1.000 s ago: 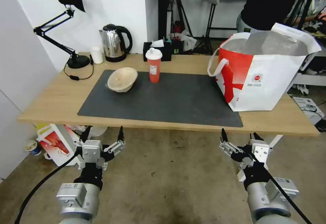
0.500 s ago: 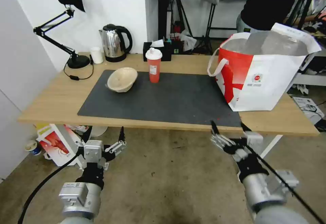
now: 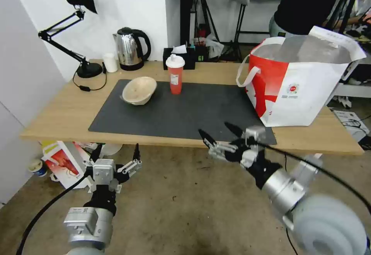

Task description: Pick up the trash from the table and place it into the takeout bag.

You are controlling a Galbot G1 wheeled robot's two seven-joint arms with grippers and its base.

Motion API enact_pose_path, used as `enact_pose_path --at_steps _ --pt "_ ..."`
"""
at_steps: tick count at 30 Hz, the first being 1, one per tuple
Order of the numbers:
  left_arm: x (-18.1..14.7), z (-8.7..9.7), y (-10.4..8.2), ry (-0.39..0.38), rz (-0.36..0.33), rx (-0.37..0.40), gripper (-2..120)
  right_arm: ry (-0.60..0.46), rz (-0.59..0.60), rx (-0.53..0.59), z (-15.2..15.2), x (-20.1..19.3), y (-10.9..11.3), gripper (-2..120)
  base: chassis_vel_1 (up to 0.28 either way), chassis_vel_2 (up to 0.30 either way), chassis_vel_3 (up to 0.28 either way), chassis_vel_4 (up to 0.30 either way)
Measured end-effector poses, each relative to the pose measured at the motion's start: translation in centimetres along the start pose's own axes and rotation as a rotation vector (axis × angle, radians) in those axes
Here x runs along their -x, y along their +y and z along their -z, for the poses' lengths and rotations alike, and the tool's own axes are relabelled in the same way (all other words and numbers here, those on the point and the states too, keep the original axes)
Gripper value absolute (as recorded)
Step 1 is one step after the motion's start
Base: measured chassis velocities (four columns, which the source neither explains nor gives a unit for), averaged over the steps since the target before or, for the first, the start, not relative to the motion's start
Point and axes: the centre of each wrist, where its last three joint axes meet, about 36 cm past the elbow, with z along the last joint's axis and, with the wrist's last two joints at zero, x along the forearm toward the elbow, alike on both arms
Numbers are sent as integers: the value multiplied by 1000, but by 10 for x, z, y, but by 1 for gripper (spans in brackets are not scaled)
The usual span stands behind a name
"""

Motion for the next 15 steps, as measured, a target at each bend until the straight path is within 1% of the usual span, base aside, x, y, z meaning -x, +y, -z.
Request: enact_pose_path --at_steps 1,3,4,6,7,8,11,12,15 --pt "0 0 0 0 0 0 99 0 0 0 0 0 0 100 0 0 0 0" --pt "-1 0 -1 4 6 -3 99 14 -4 -13 3 9 -14 100 0 0 0 0" --pt "-1 0 -1 4 6 -3 99 14 -4 -13 3 9 -14 100 0 0 0 0" --pt "-2 -1 -1 10 10 0 99 32 -28 -13 1 18 -30 100 0 0 0 0" --pt "-3 -1 -1 11 10 3 99 34 -32 5 1 23 -38 100 0 0 0 0" --pt "-3 -1 -1 11 10 3 99 34 -32 5 1 23 -38 100 0 0 0 0" --pt "-3 -1 -2 12 15 1 99 22 -19 38 6 39 -47 100 0 0 0 0" --pt "-3 -1 -2 12 15 1 99 22 -19 38 6 39 -47 100 0 0 0 0" --pt "-4 -2 -3 14 21 0 99 9 -8 24 14 60 -56 100 0 0 0 0"
